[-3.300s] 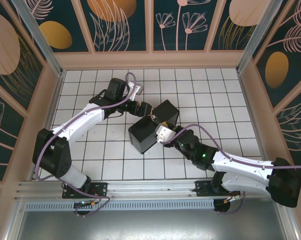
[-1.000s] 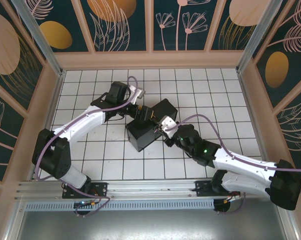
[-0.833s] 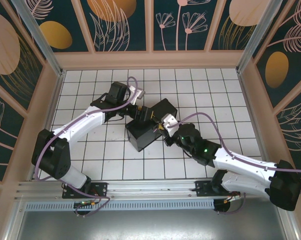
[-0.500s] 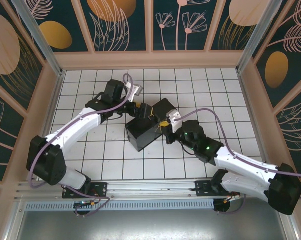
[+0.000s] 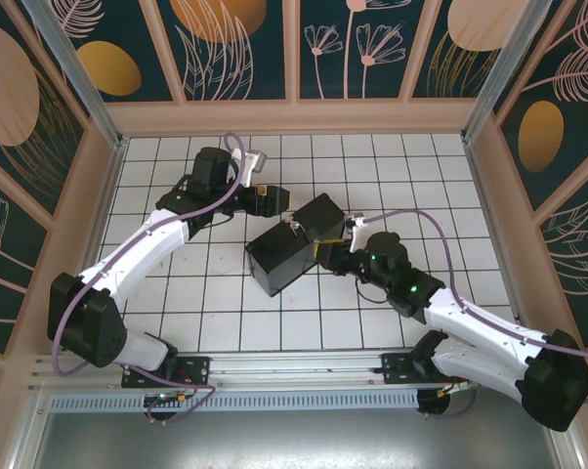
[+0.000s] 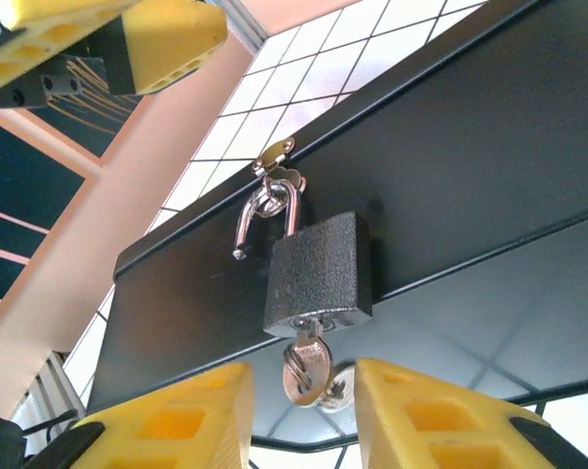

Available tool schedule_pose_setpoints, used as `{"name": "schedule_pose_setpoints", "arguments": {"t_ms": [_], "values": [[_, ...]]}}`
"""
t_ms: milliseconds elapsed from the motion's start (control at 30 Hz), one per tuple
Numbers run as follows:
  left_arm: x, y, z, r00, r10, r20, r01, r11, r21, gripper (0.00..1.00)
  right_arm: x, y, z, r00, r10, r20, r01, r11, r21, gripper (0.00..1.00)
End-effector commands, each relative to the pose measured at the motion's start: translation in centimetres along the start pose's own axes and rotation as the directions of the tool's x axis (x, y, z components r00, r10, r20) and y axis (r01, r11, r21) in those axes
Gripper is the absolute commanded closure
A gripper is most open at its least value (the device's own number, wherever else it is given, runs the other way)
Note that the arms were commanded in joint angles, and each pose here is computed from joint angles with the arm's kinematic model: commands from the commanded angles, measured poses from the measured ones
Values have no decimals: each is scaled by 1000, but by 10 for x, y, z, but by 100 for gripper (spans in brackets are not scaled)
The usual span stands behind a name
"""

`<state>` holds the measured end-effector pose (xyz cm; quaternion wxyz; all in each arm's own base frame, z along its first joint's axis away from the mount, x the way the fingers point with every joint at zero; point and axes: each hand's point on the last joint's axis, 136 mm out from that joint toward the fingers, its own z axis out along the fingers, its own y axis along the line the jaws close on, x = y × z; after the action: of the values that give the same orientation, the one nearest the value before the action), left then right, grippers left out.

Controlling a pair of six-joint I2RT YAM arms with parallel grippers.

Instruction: Unlock the padlock with the key

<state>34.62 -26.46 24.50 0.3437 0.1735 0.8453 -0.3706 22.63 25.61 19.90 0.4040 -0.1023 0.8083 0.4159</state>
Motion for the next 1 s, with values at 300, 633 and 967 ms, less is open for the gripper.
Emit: {"name": "schedule_pose_setpoints", "arguments": {"t_ms": [300,633,967], "values": [[49,28,-8,995,-51,-81,43,994,-99,8,-52,7,1,986,-143,-83,151,982,110,53],[65,36,-16,992,-82,-100,67,986,-150,5,-42,9,21,893,-324,-314,372,922,107,44],[67,27,-14,991,-69,-111,59,994,-91,7,-14,7,29,850,-318,-420,405,904,135,41]]}}
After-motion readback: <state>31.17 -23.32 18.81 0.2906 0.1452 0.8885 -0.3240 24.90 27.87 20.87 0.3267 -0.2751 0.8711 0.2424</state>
